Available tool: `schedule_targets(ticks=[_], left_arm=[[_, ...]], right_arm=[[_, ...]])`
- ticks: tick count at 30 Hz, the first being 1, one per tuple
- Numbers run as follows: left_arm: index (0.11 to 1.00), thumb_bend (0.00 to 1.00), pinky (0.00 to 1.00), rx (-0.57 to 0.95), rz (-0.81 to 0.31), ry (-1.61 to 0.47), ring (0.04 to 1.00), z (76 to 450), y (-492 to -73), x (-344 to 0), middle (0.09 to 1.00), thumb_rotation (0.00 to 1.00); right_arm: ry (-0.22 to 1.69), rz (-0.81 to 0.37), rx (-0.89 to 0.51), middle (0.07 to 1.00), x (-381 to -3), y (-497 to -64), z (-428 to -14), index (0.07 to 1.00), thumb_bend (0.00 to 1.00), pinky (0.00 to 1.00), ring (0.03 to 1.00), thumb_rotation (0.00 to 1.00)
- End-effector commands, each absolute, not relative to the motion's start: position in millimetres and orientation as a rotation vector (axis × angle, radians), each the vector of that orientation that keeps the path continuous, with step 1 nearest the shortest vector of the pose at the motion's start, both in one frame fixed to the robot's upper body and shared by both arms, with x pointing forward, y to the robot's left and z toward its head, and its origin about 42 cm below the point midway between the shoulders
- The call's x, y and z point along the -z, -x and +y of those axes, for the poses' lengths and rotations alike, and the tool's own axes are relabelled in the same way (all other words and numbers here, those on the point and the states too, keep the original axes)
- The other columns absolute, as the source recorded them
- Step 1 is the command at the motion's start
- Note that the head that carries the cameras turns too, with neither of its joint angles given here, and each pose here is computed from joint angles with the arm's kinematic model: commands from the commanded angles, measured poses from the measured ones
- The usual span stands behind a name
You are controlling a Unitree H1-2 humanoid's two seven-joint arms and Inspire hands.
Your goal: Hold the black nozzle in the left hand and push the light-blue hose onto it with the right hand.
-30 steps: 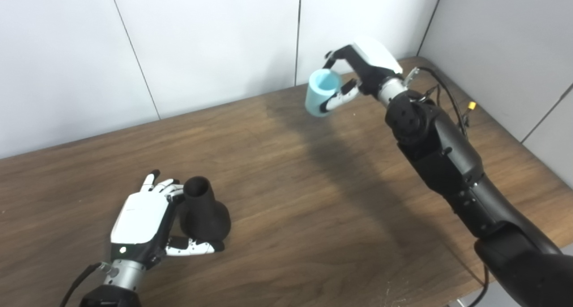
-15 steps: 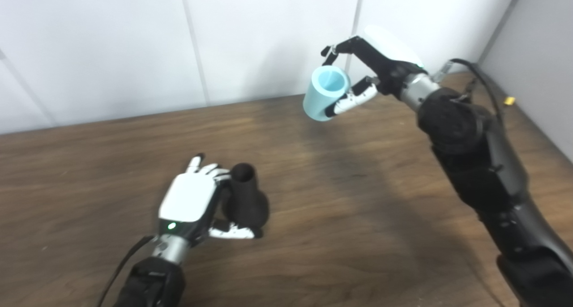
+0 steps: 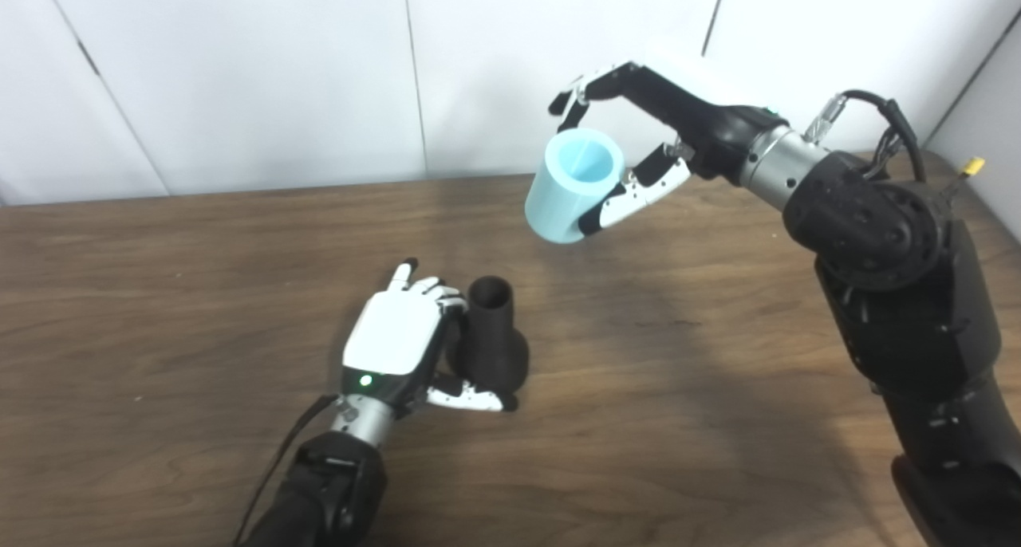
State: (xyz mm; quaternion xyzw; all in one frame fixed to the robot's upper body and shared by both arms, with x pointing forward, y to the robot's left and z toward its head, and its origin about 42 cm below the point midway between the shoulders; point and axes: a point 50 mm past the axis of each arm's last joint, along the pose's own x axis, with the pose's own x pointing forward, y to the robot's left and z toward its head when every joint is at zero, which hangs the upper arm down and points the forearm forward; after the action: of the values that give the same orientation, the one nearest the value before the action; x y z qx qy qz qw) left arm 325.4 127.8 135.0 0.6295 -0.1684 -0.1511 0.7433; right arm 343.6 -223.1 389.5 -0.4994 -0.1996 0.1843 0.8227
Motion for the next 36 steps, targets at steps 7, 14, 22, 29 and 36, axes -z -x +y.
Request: schedule_targets(ticks=[7, 14, 22, 29, 36], left_arm=[[0.480, 0.53, 1.00, 0.486, -0.248, -1.426, 0.849, 113.4, -311.3, -104.8, 0.758, 0.06], [0.479, 0.53, 1.00, 0.489, -0.247, -1.430, 0.846, 108.8, -311.0, -102.7, 0.763, 0.06], [0.478, 0.53, 1.00, 0.492, -0.230, -1.413, 0.852, 107.4, -310.3, -100.5, 0.770, 0.05], [0.479, 0.53, 1.00, 0.490, -0.232, -1.422, 0.851, 107.9, -311.2, -99.6, 0.770, 0.06], [0.478, 0.53, 1.00, 0.491, -0.235, -1.415, 0.854, 108.0, -311.3, -100.6, 0.772, 0.06]], right_arm=[[1.022, -0.510, -0.431, 0.752, -419.2, -335.1, -211.9, 0.481, 0.53, 0.90, 0.855, 0.15], [1.036, -0.456, -0.484, 0.747, -404.1, -335.3, -200.8, 0.481, 0.53, 0.89, 0.812, 0.15], [1.033, -0.423, -0.526, 0.753, -386.3, -333.4, -194.5, 0.481, 0.53, 0.96, 0.807, 0.14], [1.042, -0.408, -0.548, 0.762, -380.6, -332.0, -191.5, 0.482, 0.53, 0.87, 0.824, 0.14], [1.061, -0.410, -0.548, 0.763, -379.7, -332.8, -186.1, 0.483, 0.53, 0.88, 0.829, 0.14]])
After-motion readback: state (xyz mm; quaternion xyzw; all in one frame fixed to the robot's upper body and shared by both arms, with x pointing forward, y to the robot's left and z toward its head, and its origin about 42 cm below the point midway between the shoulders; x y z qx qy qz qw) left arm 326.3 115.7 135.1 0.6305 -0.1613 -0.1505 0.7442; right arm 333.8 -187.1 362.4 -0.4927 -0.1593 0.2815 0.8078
